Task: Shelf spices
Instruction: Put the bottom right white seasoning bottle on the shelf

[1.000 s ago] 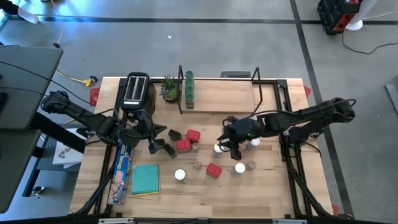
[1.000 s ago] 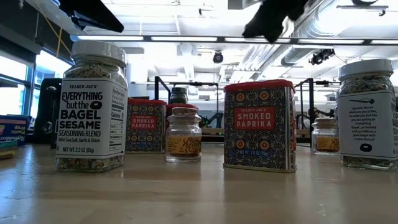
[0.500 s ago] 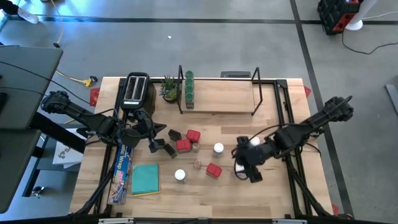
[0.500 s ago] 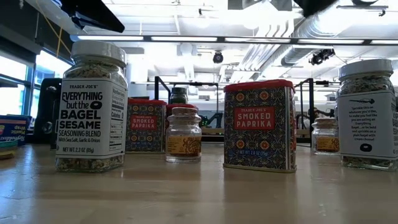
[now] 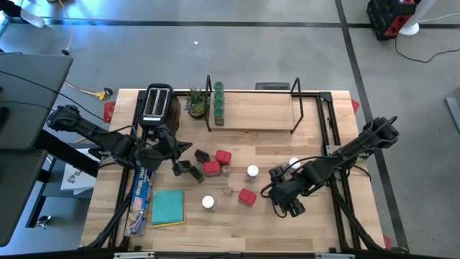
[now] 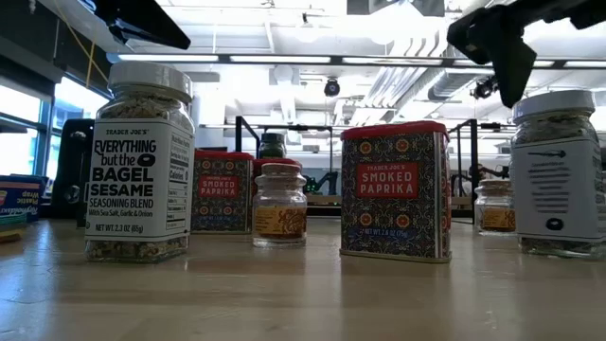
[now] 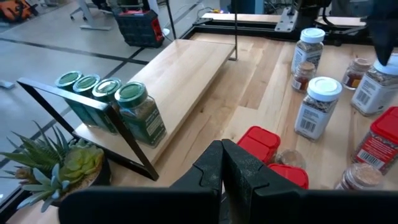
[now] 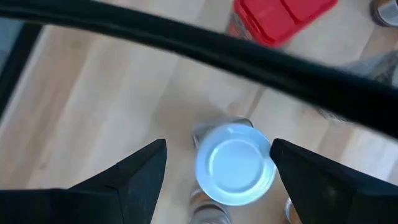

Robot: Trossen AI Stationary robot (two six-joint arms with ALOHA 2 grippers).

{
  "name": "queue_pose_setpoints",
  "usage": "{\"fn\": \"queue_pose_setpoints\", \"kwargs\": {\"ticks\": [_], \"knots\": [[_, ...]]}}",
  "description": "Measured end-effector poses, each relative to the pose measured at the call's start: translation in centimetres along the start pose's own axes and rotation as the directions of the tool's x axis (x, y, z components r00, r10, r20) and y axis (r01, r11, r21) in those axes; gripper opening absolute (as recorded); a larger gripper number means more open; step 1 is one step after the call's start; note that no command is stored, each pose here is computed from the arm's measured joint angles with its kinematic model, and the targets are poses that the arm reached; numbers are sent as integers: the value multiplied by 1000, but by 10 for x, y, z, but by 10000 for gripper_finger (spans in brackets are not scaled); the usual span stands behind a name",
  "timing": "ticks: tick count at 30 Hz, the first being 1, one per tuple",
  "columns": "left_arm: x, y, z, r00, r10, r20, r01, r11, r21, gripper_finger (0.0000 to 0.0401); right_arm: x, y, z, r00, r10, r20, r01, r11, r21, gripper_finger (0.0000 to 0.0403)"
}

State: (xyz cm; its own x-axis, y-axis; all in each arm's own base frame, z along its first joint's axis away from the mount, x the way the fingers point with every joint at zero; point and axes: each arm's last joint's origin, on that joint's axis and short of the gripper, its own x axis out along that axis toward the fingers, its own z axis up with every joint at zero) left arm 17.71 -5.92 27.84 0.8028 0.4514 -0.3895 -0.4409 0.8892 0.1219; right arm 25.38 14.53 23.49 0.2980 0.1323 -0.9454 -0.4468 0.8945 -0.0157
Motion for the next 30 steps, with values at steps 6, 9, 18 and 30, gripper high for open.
{"fn": "queue_pose_setpoints", "kwargs": {"ticks": [6, 9, 18, 30], "knots": [[0, 0, 0, 1000, 1, 0, -1, 1000, 1, 3, 9, 0, -2, 999, -20, -50, 17, 997, -74, 294], [0, 0, 0, 1000, 1, 0, -1, 1000, 1, 3, 14, 0, -1, 998, -23, -66, 17, 996, -87, 293], [0, 0, 0, 1000, 0, 0, 0, 1000, 2, 3, 15, -6, -1, 997, -24, -71, 26, 999, 25, 235], [0, 0, 0, 1000, 1, 0, -1, 1000, 2, 3, -40, -45, 33, 998, -63, 20, 54, 957, 287, 193]]}}
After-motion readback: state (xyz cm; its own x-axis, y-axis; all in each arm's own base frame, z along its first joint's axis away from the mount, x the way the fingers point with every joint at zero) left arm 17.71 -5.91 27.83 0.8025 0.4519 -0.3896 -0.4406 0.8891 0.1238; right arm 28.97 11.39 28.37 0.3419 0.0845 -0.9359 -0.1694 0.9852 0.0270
